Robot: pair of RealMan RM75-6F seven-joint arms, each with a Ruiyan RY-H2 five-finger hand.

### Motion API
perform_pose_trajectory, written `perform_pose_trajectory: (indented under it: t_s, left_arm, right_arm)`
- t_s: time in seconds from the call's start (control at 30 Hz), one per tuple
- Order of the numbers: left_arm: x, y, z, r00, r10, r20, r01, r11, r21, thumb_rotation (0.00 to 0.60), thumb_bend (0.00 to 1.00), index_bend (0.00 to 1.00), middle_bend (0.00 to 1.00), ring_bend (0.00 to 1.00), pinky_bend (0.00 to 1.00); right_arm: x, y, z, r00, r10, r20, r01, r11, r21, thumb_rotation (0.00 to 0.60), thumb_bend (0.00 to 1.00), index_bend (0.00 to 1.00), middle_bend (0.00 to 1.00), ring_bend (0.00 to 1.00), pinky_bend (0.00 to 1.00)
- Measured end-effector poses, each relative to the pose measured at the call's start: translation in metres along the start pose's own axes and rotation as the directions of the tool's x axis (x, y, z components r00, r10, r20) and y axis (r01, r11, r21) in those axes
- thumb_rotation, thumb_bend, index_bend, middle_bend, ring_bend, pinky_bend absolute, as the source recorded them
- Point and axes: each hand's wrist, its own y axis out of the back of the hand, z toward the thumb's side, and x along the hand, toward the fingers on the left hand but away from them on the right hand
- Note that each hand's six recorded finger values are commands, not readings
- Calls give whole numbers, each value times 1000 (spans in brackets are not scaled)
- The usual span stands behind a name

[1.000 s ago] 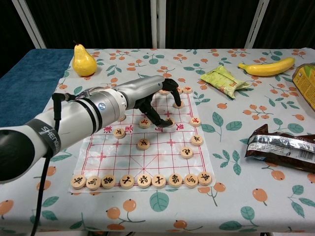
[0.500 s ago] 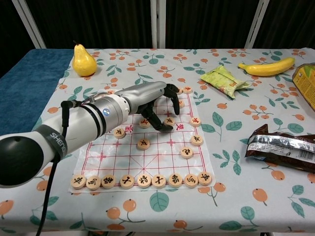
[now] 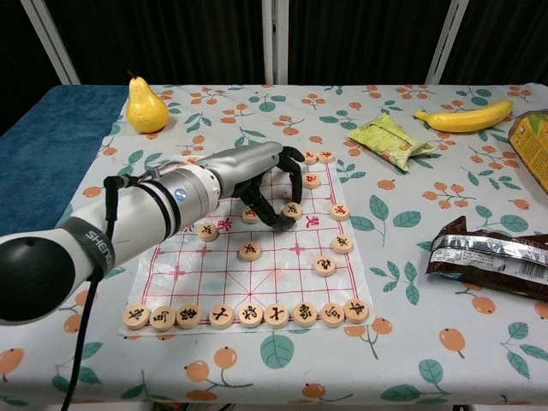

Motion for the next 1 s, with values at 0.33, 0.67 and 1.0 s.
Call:
perform_pose_trajectory:
  t_s: [0.33, 0.67, 1.0]
  left_arm:
    - [6, 11, -9, 999, 30, -18, -30, 1000, -5, 600, 339, 531, 78, 0, 0]
    - [12, 14, -12, 999, 38, -15, -38, 999, -16, 600, 338, 503, 78, 0, 0]
    - [17, 10, -9, 1000, 30, -6, -30, 999, -25, 600, 338, 456, 79, 0, 0]
  right_arm:
    - [1, 0, 0, 1000, 3, -1, -3, 1000, 5, 600, 0, 0, 0, 0, 0]
    - [-1, -2, 1, 1000, 4, -7, -4, 1000, 23, 600, 0, 0, 0, 0, 0]
    - [0, -1, 2, 1000, 2, -8, -1, 1000, 25, 600, 0, 0, 0, 0, 0]
